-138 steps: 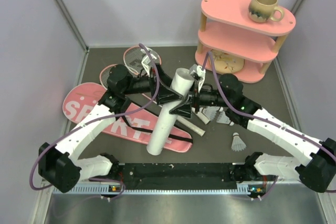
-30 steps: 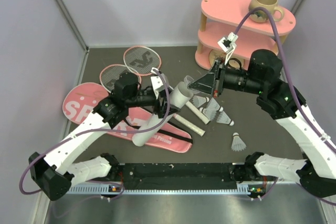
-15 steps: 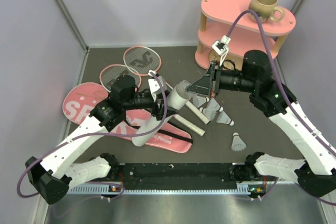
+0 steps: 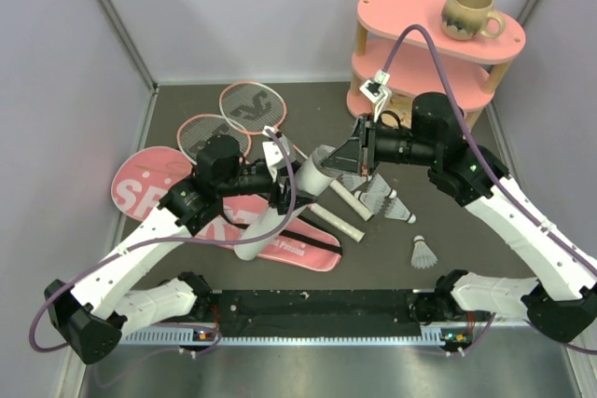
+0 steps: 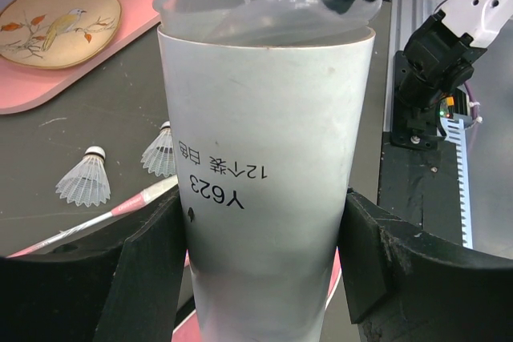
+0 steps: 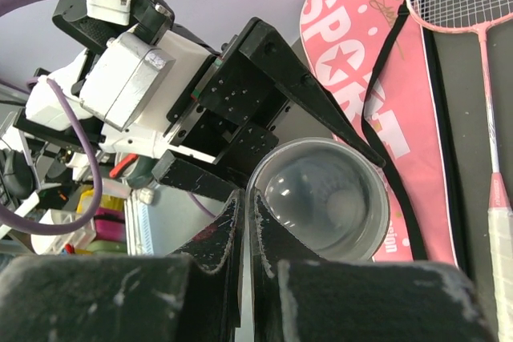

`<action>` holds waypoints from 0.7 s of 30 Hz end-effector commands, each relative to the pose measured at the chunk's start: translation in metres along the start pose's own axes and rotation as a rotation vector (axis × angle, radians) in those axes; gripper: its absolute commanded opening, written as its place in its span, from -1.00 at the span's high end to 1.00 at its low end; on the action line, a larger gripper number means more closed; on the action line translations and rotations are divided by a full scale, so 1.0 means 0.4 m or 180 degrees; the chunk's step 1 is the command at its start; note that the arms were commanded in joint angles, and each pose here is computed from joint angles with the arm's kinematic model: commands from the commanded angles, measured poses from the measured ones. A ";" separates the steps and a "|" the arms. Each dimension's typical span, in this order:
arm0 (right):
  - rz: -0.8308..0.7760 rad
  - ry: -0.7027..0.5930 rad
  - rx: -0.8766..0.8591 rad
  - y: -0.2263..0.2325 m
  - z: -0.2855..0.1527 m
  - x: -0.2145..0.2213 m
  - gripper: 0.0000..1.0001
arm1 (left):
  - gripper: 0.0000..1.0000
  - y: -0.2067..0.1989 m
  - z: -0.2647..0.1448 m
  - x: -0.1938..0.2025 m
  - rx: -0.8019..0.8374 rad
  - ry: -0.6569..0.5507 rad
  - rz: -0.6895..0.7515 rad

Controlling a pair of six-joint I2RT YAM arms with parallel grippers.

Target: Pack up the badminton gear

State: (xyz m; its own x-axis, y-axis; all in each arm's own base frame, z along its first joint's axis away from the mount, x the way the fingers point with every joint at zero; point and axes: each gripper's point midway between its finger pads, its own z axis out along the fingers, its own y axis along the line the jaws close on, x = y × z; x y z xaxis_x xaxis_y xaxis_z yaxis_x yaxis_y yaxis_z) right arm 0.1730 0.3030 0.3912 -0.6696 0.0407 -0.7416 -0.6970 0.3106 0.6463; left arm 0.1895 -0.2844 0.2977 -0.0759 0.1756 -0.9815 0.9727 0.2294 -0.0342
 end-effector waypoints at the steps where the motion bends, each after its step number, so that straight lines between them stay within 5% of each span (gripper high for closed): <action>1: -0.0078 -0.0082 0.0016 0.001 0.011 -0.004 1.00 | 0.75 -0.006 -0.007 -0.014 -0.0006 -0.0085 0.0059; 21: 0.0856 -0.0015 -0.0064 -0.044 0.077 0.083 1.00 | 0.76 -0.021 -0.008 -0.028 0.0054 -0.0235 0.0089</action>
State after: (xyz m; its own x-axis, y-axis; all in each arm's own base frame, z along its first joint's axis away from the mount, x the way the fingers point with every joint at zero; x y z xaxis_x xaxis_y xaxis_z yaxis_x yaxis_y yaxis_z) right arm 0.1736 0.3177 0.3753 -0.7546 0.1585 -0.6367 -0.5898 0.2612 0.7641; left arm 0.1895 -0.2806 0.2963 -0.0734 0.1566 -0.9849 0.9673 0.2517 -0.0320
